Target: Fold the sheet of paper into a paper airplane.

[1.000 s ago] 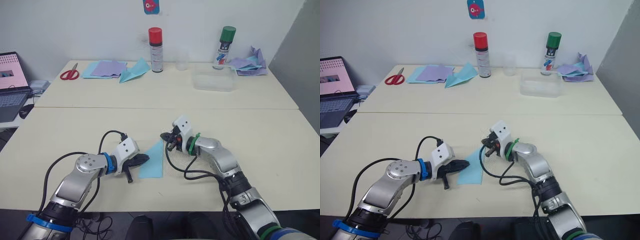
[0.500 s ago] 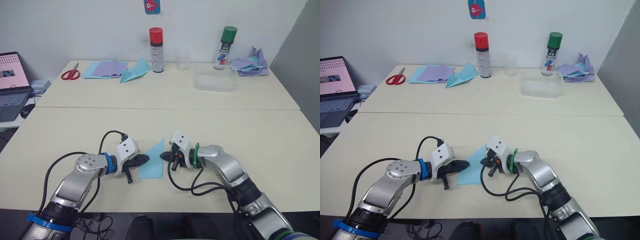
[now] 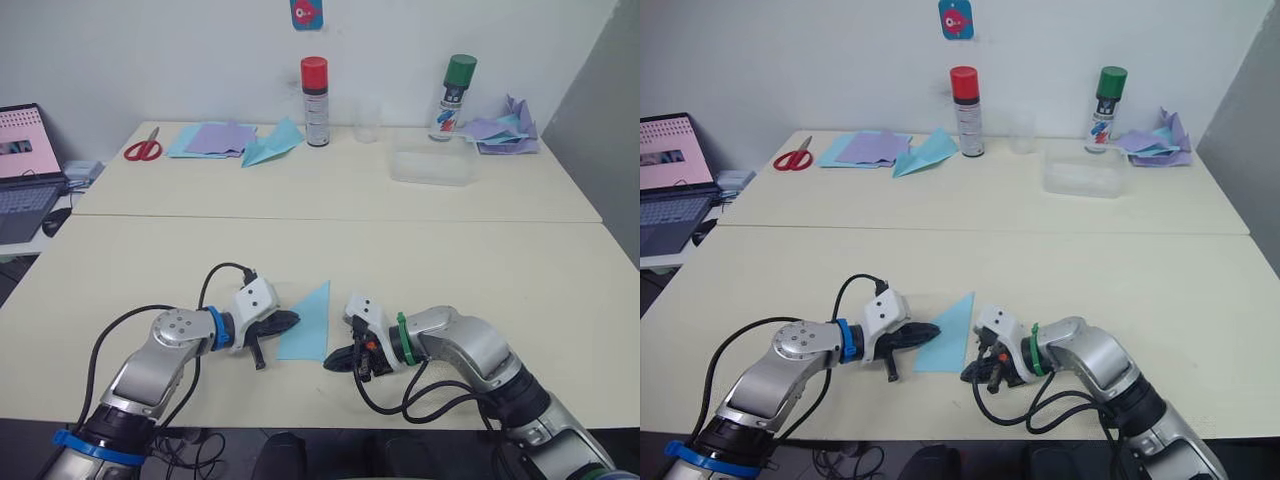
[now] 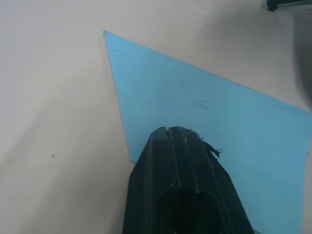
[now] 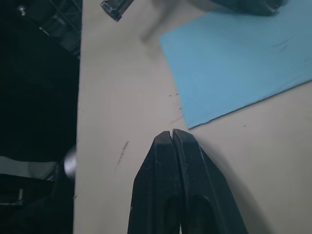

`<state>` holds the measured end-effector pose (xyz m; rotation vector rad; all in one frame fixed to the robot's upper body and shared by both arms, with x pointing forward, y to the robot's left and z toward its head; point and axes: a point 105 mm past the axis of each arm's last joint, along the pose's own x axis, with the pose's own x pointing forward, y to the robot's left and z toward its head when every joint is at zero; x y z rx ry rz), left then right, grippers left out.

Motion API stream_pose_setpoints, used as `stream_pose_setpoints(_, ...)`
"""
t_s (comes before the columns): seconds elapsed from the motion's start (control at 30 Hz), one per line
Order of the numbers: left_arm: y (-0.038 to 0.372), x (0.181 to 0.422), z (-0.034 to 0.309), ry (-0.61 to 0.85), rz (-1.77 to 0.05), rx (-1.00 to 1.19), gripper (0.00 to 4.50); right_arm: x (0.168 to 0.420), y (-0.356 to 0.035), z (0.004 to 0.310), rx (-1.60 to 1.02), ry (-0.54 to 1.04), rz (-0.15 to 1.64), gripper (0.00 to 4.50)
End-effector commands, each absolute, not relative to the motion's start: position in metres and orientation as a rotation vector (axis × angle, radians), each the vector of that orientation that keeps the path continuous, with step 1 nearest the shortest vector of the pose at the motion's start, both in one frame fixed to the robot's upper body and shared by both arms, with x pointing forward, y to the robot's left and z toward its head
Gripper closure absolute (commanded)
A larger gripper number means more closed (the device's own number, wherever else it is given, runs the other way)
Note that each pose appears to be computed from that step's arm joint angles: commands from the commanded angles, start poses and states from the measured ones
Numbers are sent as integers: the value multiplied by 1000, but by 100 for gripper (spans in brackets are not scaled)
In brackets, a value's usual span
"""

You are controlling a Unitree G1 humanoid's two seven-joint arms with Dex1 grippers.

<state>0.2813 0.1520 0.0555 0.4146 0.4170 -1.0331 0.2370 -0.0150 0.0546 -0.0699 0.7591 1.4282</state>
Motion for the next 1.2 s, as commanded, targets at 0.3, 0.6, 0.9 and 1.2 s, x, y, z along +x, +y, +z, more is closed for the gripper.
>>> stream_pose_setpoints(0.3,158,278,19,563,-1011,407,450,271,-28,87,155,724,1129,280)
stream_pose_setpoints(0.6,155,278,18,548,-1003,396,450,314,-24,96,97,598,910,210)
stream_pose_setpoints(0.9,155,278,18,541,-990,393,450,345,-15,82,76,617,836,210)
stream_pose_setpoints(1.2,157,277,18,536,-973,388,450,325,19,80,110,670,962,210)
